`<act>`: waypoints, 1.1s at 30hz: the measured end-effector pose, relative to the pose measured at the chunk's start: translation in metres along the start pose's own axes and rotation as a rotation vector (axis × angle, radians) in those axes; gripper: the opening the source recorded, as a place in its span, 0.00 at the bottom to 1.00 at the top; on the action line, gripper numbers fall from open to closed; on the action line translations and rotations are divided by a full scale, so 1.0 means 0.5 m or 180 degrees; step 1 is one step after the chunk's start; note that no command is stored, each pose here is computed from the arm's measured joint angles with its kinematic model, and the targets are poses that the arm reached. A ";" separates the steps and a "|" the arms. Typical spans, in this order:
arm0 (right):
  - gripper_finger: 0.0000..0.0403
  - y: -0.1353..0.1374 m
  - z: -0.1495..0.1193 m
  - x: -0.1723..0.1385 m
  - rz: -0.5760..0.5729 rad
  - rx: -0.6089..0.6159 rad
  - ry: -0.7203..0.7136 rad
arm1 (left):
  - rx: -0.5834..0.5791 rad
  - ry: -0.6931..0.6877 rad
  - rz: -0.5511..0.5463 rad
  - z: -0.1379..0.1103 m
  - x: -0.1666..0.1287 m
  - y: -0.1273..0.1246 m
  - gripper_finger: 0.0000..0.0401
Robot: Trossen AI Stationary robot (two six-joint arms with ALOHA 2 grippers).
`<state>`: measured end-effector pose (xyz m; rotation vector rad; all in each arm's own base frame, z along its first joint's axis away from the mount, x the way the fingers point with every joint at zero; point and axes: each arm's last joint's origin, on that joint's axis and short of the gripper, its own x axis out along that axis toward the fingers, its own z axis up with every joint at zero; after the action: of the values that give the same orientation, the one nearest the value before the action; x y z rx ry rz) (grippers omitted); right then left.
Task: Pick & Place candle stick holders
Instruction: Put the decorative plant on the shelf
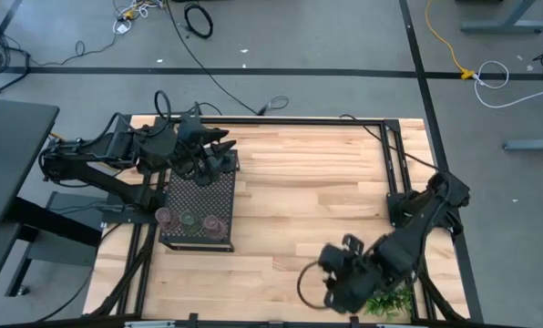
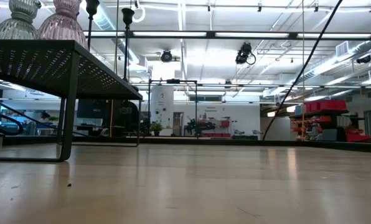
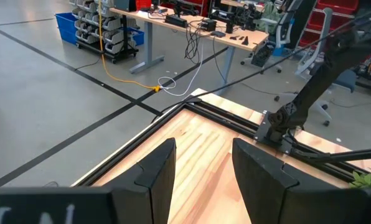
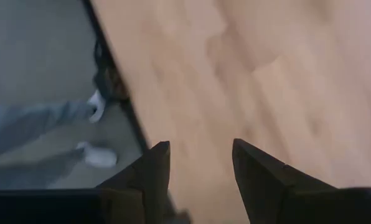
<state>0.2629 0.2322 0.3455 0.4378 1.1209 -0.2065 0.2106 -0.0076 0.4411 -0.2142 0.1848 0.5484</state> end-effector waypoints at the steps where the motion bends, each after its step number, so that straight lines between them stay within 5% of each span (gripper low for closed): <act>1: 0.43 0.007 -0.009 0.004 0.0029 -0.0011 0.0073 | 0.0001 0.0001 0.0000 0.000 0.000 0.000 0.41; 12: 0.43 0.063 -0.085 0.030 0.0284 -0.0102 0.0553 | -0.0071 -0.0001 0.0000 0.000 0.000 0.000 0.41; 33: 0.43 0.104 -0.163 0.172 -0.0098 -0.0239 0.1514 | -0.0081 0.0000 0.0000 0.000 0.000 0.000 0.41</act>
<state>0.2519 0.3196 0.2507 0.4132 1.5970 -0.0870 0.2106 -0.0076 0.4411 -0.2391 0.1778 0.5509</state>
